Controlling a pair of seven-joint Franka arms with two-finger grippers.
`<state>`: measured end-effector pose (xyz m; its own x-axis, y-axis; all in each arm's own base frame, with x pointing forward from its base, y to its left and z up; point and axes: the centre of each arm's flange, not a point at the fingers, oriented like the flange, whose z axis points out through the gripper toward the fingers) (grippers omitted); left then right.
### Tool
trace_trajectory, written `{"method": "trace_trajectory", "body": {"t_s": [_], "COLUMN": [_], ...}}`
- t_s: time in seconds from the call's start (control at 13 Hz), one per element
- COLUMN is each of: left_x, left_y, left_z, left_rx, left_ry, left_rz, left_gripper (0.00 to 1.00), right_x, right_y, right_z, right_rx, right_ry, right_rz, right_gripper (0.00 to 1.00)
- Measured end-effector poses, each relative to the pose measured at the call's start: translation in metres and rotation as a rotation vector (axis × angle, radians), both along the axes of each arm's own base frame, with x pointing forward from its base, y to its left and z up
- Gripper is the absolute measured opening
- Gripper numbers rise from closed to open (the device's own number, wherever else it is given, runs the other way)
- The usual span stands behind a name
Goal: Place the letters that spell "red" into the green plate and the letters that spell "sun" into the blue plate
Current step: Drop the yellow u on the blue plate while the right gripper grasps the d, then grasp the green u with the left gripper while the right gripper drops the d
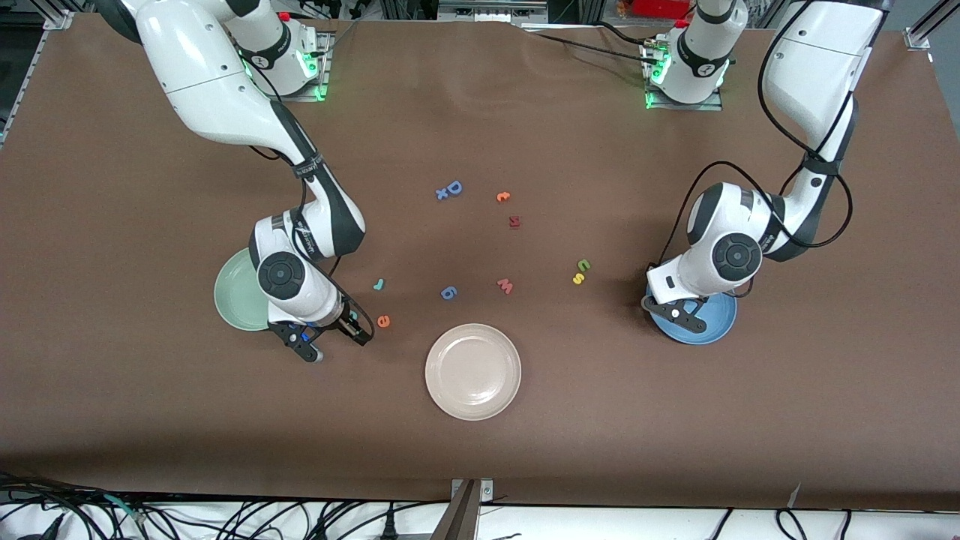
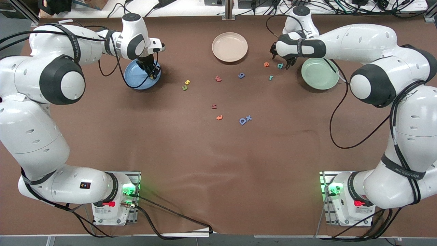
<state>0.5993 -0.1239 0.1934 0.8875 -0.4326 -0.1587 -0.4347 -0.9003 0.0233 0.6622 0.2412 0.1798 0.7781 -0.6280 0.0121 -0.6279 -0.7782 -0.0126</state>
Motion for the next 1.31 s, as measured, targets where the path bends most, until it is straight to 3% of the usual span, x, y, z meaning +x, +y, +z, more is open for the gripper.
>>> {"method": "trace_trajectory", "body": {"t_s": [0.08, 0.15, 0.31, 0.39, 0.54, 0.85, 1.31], "left_x": [0.001, 0.002, 0.006, 0.009, 0.011, -0.006, -0.057], "left_y": [0.0, 0.002, 0.004, 0.003, -0.004, -0.07, -0.168], "left_z": [0.001, 0.002, 0.006, 0.012, 0.028, 0.044, 0.03], "left_rx": [0.0, -0.001, -0.003, -0.004, -0.009, -0.041, -0.004], "left_ry": [-0.002, -0.005, -0.015, -0.023, -0.036, -0.04, -0.018], "left_rz": [0.001, 0.003, 0.006, 0.005, -0.005, -0.034, 0.051], "left_gripper": [0.36, 0.48, 0.68, 0.81, 0.98, 0.95, 0.9], "right_x": [-0.001, -0.002, -0.003, -0.003, -0.004, -0.005, -0.004], "right_y": [0.0, -0.001, 0.0, 0.001, 0.004, 0.006, 0.005], "right_z": [-0.001, -0.003, -0.002, -0.002, -0.002, -0.001, 0.0], "right_rx": [0.001, 0.0, 0.001, 0.001, 0.007, 0.01, 0.011], "right_ry": [0.004, 0.008, 0.007, 0.008, 0.009, 0.01, 0.011], "right_rz": [-0.002, -0.002, -0.002, -0.001, 0.003, 0.004, 0.002], "right_gripper": [0.76, 0.75, 0.54, 0.54, 0.47, 0.33, 0.28]}}
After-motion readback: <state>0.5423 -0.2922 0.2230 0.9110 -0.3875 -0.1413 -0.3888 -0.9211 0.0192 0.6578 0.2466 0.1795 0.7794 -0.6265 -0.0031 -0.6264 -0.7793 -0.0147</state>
